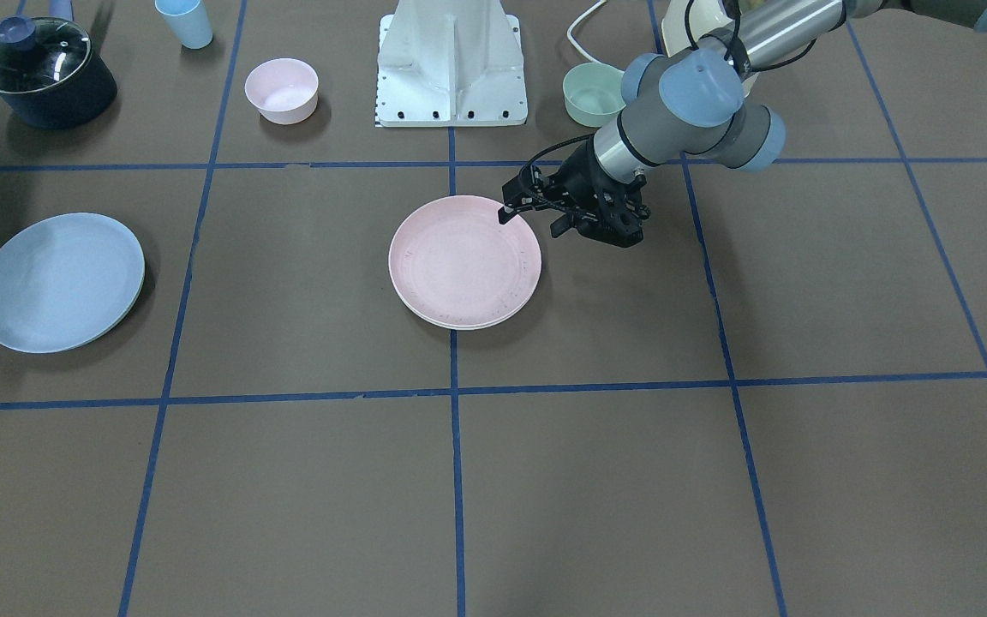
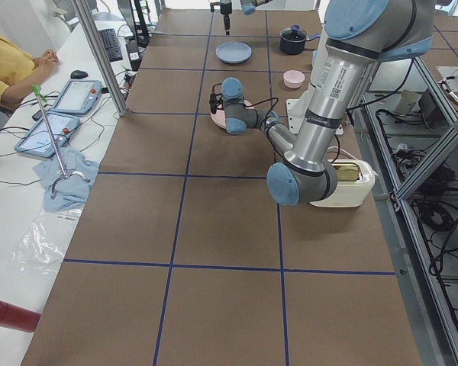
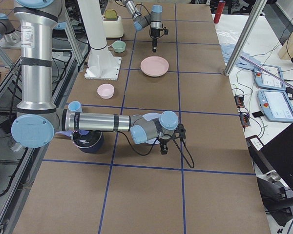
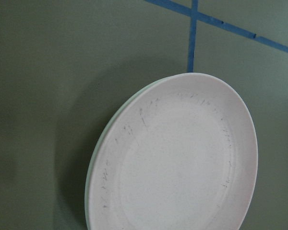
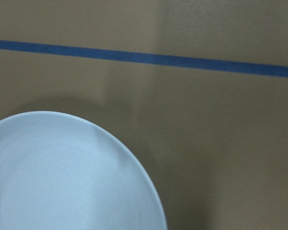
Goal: Stack three plates with pink and blue
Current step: 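Grasp the rim of the light blue plate with the right gripper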
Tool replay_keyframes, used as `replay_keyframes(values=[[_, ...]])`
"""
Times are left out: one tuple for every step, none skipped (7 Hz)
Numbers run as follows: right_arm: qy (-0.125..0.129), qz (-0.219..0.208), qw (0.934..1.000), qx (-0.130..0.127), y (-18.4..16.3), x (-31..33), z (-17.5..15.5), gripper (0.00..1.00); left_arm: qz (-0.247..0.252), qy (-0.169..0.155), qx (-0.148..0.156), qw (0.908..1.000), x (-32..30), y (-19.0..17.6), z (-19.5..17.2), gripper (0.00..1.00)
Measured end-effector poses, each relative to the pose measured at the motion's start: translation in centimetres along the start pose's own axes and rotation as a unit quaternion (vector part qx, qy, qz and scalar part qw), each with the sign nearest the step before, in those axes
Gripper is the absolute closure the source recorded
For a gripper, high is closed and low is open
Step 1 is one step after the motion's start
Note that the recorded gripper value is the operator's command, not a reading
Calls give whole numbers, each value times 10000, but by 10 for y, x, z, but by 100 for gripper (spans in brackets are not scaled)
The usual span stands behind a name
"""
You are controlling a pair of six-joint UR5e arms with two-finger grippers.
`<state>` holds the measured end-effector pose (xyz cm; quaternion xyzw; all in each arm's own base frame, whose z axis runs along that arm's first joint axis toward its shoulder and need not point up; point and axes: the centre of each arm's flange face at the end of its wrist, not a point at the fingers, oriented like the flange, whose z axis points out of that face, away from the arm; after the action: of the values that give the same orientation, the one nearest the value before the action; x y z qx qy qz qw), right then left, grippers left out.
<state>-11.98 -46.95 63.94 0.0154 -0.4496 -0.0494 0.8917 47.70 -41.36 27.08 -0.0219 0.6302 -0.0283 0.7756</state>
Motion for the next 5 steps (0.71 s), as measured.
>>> replay_keyframes(values=[[-102,153,9998,34,6,-13,18,3,-90,23,24,10000,1,-1,-4,1],[-148,191,9997,50,12,-12,32,20,-198,38,38,9998,2,-2,-7,1],[-175,170,9997,87,15,-8,39,52,-324,40,43,9995,2,-1,-7,1],[-177,161,9997,111,18,-5,42,76,-402,38,45,9992,2,-1,-6,1],[-154,182,9997,112,22,0,43,100,-432,42,49,9990,3,-1,-7,1]])
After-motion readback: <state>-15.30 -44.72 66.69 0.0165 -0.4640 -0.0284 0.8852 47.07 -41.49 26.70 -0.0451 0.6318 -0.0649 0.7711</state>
